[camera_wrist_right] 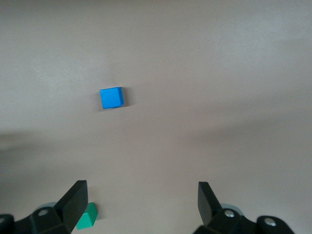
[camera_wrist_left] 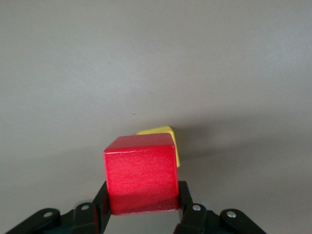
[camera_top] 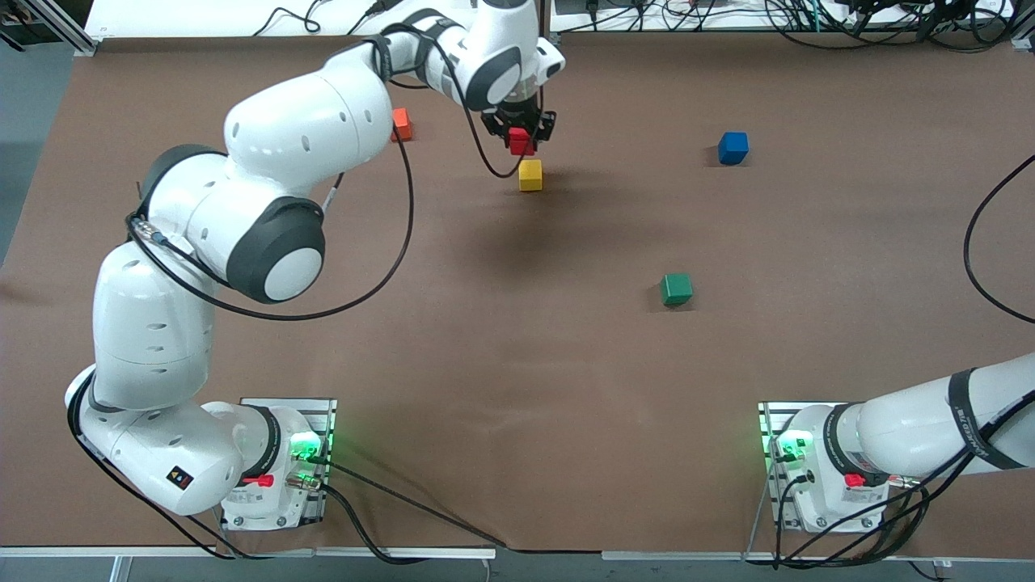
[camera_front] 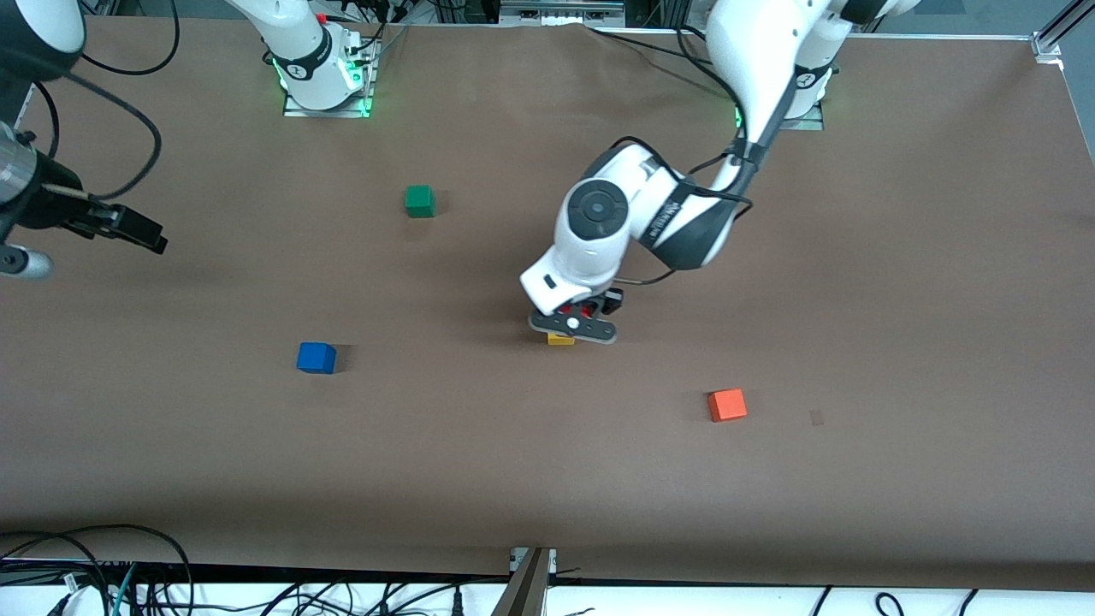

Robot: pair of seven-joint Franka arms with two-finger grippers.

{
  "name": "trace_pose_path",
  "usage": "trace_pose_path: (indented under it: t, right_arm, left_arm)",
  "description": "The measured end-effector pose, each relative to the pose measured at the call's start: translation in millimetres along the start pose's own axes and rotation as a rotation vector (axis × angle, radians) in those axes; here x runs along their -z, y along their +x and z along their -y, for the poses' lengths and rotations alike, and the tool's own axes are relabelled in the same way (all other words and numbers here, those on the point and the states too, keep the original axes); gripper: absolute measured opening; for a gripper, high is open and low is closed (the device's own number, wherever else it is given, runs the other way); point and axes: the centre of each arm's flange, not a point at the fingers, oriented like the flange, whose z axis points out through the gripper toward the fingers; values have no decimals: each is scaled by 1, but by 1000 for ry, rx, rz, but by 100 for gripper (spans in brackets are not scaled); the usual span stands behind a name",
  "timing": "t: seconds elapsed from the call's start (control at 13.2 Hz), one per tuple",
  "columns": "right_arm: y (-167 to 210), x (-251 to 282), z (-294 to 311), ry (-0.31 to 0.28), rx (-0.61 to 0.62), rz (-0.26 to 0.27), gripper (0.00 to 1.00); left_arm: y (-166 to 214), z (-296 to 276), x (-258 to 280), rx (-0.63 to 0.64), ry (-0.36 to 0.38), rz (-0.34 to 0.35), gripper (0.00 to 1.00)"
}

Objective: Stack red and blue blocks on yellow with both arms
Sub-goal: 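Carry the red cube with the left gripper over the yellow cube, then lower the red cube onto yellow while the right gripper reaches the blue cube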

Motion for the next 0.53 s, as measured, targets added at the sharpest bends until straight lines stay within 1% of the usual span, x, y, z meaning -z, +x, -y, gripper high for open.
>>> trace_pose_path:
  t: [0.15, 0.38, 0.53]
  right_arm:
    - [3, -9, 2, -4, 39, 16, 100]
    - [10, -32, 7, -7, 178, 60, 100]
    - [22, -60, 14, 17, 239, 96, 100]
  left_arm:
    - [-2, -7, -13, 12, 1, -2, 56]
    - [0, -4, -27, 20, 11, 3, 56]
    - [0, -3, -35, 25, 17, 11, 56]
